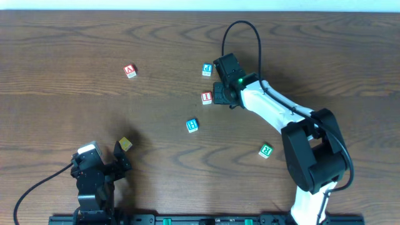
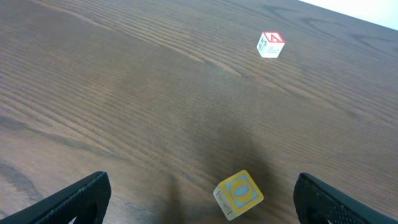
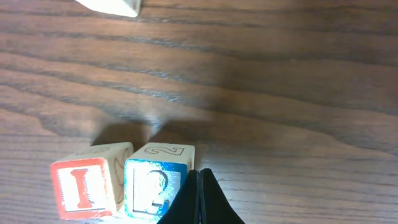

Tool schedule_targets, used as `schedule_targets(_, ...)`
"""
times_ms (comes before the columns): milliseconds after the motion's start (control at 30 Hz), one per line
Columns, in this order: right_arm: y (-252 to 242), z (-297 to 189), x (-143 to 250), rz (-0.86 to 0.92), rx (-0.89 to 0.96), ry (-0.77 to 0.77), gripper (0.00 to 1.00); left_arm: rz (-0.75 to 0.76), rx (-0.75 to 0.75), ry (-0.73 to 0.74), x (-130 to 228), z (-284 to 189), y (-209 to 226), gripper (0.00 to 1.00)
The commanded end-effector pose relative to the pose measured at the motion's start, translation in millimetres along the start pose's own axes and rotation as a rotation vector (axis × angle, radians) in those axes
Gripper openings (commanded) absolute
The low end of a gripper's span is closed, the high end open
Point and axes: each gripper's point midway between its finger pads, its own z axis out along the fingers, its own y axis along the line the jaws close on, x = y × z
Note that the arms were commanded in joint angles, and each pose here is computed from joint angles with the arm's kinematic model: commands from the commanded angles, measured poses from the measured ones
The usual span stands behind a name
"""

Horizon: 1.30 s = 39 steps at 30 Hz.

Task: Spell out Ai2
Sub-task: 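Open the right gripper and raise it off the 2 block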

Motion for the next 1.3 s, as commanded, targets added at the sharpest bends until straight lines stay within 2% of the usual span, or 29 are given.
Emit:
schedule_targets(0,4.3,5.5,6.6,-0.012,0.001,0.018,0.01,-0.007,-0.011,0.005,4.1,2.4,2.5,0.95)
schedule_targets(400,-17.9,3.1,-12.4,-0.041,0.125,-0.07,0.01,-0.007,-0.011,0.005,4.1,2.4,2.5,0.95)
schedule_targets(800,28.4,-36.5,-68.9,-0.138,0.047,-0.209,0.01,-0.007,-0.011,0.005,4.1,2.4,2.5,0.96)
schedule_targets(933,31.2,-50.8,-75.1,-0.142,0.052,-0.196,0.01,-0.007,-0.011,0.005,4.1,2.4,2.5,0.95)
schedule_targets(967,31.2,-54.6,-76.3,-0.143,0.055,-0.192,0.08,-0.007,-0.011,0.005,4.1,2.4,2.5,0.95)
schedule_targets(1000,31.6,-61.2,-78.7,-0.158,0.058,-0.188,0.22,-0.007,-0.011,0.005,4.1,2.4,2.5,0.95)
schedule_targets(1033,32.1,-68.0,-80.9,-0.178,0.061,-0.186,0.5,-0.007,-0.011,0.005,4.1,2.4,2.5,0.95)
schedule_targets(1067,32.5,-73.6,-82.7,-0.196,0.062,-0.186,0.72,-0.007,-0.011,0.005,4.1,2.4,2.5,0.95)
schedule_targets(1133,33.2,-86.9,-86.2,-0.233,0.066,-0.185,0.99,-0.007,-0.011,0.005,4.1,2.4,2.5,0.95)
schedule_targets(1267,32.4,-110.0,-89.1,-0.257,0.071,-0.186,0.99,-0.007,-0.011,0.005,4.1,2.4,2.5,0.95)
